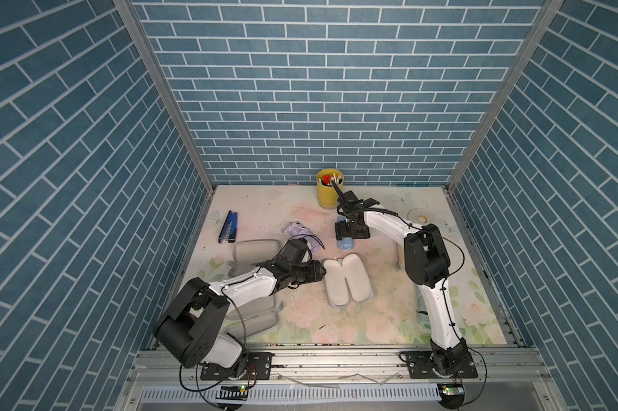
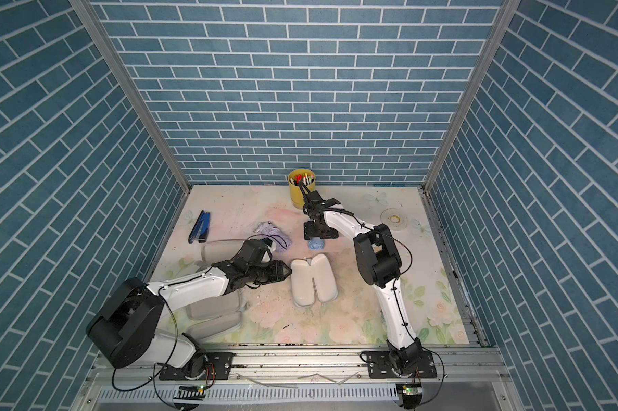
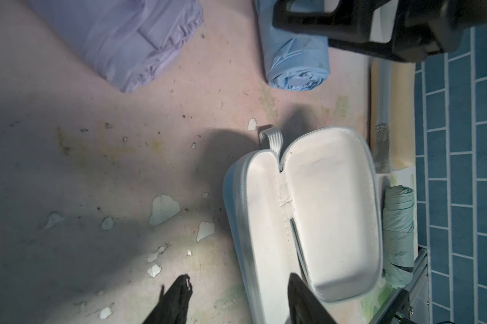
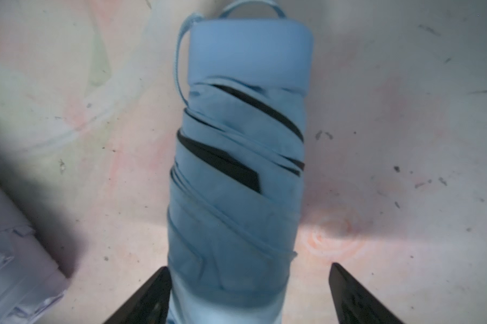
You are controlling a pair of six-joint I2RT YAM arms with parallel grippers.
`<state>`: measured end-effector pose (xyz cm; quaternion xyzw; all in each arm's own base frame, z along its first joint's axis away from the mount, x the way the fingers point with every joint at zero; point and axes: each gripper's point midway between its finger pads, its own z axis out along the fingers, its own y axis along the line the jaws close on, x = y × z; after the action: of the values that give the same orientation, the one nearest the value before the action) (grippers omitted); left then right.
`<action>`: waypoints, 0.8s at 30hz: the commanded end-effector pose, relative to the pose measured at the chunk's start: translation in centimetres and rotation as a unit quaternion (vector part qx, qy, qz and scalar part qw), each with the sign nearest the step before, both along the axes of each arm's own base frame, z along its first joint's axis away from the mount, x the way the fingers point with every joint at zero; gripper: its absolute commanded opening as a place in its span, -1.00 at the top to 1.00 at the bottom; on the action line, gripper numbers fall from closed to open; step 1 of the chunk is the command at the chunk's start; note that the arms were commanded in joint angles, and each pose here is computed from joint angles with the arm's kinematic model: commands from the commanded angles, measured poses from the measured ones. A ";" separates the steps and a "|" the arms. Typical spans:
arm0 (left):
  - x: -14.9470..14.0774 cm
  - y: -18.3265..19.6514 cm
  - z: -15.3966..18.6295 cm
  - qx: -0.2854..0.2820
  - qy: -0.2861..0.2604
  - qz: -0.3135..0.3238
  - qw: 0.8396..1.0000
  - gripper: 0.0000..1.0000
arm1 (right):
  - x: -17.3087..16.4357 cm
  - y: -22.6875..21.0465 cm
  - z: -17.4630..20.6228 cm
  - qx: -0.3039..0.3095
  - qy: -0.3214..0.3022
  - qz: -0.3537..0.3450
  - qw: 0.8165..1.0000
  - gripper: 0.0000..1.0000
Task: Put umbrellas into zippered umbrella sleeves
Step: Pick up the umbrella from the center of the board.
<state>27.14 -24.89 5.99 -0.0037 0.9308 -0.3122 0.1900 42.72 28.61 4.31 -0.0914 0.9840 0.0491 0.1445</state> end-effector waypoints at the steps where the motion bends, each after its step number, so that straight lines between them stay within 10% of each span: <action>1: -0.1 -0.5 -0.6 -0.012 0.003 -0.004 1.000 -0.11 | -0.6 -0.5 -1.4 -0.033 0.017 0.011 0.999 -0.73; 14: -0.2 -0.6 -1.1 -0.017 0.009 0.001 1.000 0.01 | -1.1 -0.4 -2.2 -0.056 0.027 0.025 0.998 -0.71; 24: -0.1 -1.1 -2.2 -0.035 0.018 0.006 0.999 0.17 | -1.4 -0.8 2.8 -0.039 -0.016 0.051 0.998 0.04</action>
<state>27.37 -25.77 4.56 -0.0185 0.9240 -0.3358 0.1819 42.24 28.53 3.10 -0.1325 0.9816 0.0099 0.1372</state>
